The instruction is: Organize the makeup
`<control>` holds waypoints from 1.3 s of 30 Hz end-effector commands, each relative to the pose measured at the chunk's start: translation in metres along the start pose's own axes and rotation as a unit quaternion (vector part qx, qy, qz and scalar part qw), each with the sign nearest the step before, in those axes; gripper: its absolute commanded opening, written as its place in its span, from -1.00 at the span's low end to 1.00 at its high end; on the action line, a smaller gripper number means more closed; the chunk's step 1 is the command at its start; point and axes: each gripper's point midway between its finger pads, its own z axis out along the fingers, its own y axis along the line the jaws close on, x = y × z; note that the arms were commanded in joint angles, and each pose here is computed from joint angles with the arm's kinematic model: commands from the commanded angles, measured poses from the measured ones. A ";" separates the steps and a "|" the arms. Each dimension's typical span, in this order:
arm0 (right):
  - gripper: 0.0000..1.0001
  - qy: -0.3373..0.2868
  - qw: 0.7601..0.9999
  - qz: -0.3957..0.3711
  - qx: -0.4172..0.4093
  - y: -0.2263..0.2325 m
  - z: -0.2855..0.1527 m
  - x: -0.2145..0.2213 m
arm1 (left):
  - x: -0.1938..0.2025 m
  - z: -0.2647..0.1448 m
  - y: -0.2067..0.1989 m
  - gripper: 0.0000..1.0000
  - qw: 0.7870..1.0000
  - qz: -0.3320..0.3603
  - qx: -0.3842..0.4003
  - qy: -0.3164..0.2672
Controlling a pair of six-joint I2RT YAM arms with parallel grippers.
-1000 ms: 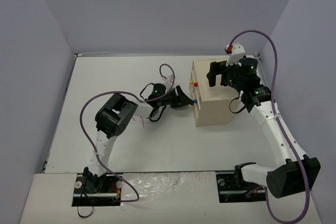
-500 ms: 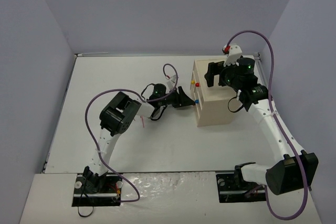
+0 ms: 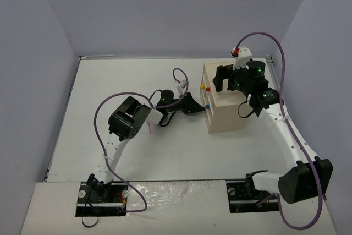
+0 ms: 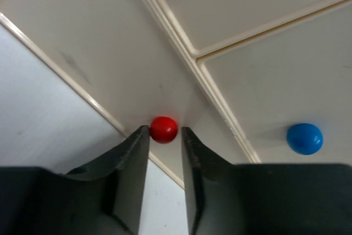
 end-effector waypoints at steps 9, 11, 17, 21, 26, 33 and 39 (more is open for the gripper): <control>0.99 -0.027 0.999 -0.022 0.003 0.012 0.011 -0.013 | -0.044 0.004 -0.066 -1.00 0.991 0.089 0.088 -0.049; 0.99 -0.020 0.999 -0.030 0.013 0.012 0.015 -0.009 | -0.047 0.002 -0.063 -1.00 0.992 0.085 0.081 -0.055; 0.99 0.004 0.996 -0.062 0.069 0.013 0.028 0.004 | -0.058 -0.008 -0.051 -1.00 0.994 0.071 0.054 -0.060; 0.99 0.020 0.988 -0.079 0.130 0.005 0.038 0.011 | -0.068 -0.015 -0.041 -1.00 0.995 0.066 0.030 -0.061; 0.99 0.025 0.974 -0.084 0.208 -0.007 0.047 0.007 | -0.079 -0.016 -0.036 -1.00 0.996 0.065 0.021 -0.058; 0.99 0.027 0.959 -0.081 0.270 -0.024 0.048 0.005 | -0.088 -0.027 -0.031 -1.00 0.996 0.066 0.019 -0.060; 0.99 0.034 0.954 -0.079 0.287 -0.028 0.054 0.006 | -0.089 -0.050 -0.020 -1.00 0.996 0.059 0.002 -0.065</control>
